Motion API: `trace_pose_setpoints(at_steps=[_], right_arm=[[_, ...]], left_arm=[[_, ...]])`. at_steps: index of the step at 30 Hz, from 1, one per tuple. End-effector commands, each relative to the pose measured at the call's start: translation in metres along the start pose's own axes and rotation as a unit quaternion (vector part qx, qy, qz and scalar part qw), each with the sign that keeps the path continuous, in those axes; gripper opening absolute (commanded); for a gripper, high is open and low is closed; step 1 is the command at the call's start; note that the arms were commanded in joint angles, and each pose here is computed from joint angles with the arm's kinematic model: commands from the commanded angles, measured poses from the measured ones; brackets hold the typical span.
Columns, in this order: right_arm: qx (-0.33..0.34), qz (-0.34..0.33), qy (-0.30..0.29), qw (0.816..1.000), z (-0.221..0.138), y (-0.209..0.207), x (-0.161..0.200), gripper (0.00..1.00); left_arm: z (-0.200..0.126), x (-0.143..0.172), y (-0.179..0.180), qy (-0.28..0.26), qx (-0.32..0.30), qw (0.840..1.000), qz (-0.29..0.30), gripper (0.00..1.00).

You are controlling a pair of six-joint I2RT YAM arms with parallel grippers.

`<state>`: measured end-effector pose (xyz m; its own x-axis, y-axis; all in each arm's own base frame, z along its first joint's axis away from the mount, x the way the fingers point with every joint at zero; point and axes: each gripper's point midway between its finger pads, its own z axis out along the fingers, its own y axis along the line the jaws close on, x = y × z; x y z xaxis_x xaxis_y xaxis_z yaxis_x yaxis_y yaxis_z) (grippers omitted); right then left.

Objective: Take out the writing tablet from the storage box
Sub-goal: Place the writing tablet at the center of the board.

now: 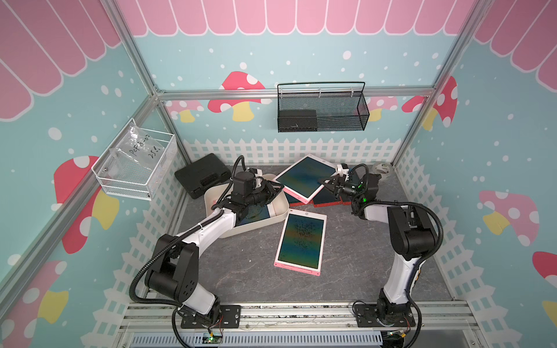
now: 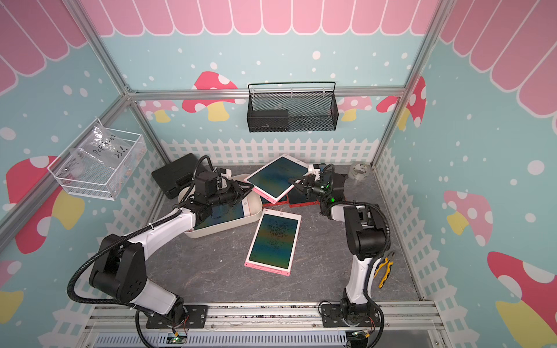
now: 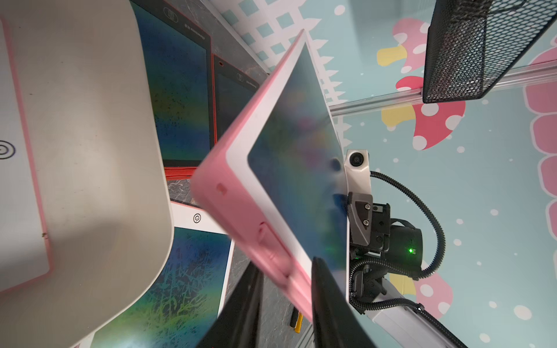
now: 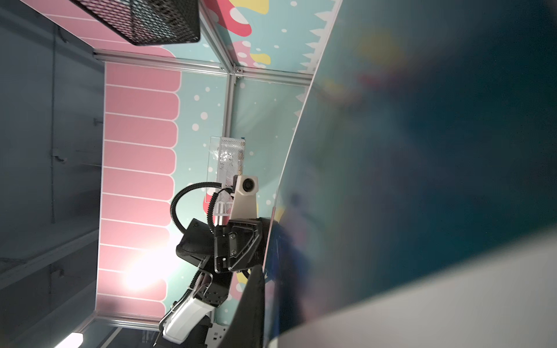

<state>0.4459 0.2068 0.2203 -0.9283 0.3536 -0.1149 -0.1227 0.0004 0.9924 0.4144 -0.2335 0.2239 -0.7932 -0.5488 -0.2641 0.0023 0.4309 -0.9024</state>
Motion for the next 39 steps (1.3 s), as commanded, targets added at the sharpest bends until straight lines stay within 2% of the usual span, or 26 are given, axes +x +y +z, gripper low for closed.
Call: trace_pose_setpoints(at_steps=[1,9,13,17,21,27,30,34,39], right_arm=[[0.008,-0.034,0.028,0.999,-0.004,0.015,0.013,0.0],[0.079,-0.052,0.054,0.994,-0.016,-0.007,0.014,0.0],[0.074,-0.061,0.067,0.993,-0.025,-0.004,0.015,0.0],[0.085,-0.096,0.086,0.988,-0.045,-0.005,0.018,0.0],[0.139,-0.138,0.095,0.976,-0.071,-0.008,0.021,0.0],[0.211,-0.123,0.072,0.967,-0.117,-0.026,0.039,0.0],[0.223,-0.113,0.064,0.966,-0.133,-0.025,0.05,0.0],[0.241,-0.106,0.044,0.964,-0.156,-0.018,0.058,0.0],[0.275,-0.082,0.035,0.957,-0.173,-0.028,0.077,0.0]], left_arm=[[-0.015,-0.018,-0.006,-0.03,0.0,0.999,0.016,0.31],[-0.039,-0.042,0.012,-0.06,-0.025,0.998,0.019,0.32],[-0.047,-0.049,0.02,-0.063,-0.042,0.997,0.026,0.32],[-0.057,-0.056,0.024,-0.071,-0.06,0.995,0.042,0.32],[-0.057,-0.057,0.022,-0.051,-0.075,0.993,0.074,0.32],[-0.033,-0.043,0.003,0.015,-0.094,0.984,0.153,0.33],[-0.008,-0.027,-0.011,0.06,-0.076,0.979,0.177,0.32],[0.032,0.007,-0.029,0.118,-0.046,0.972,0.199,0.32],[0.076,0.052,-0.026,0.177,-0.034,0.963,0.202,0.3]])
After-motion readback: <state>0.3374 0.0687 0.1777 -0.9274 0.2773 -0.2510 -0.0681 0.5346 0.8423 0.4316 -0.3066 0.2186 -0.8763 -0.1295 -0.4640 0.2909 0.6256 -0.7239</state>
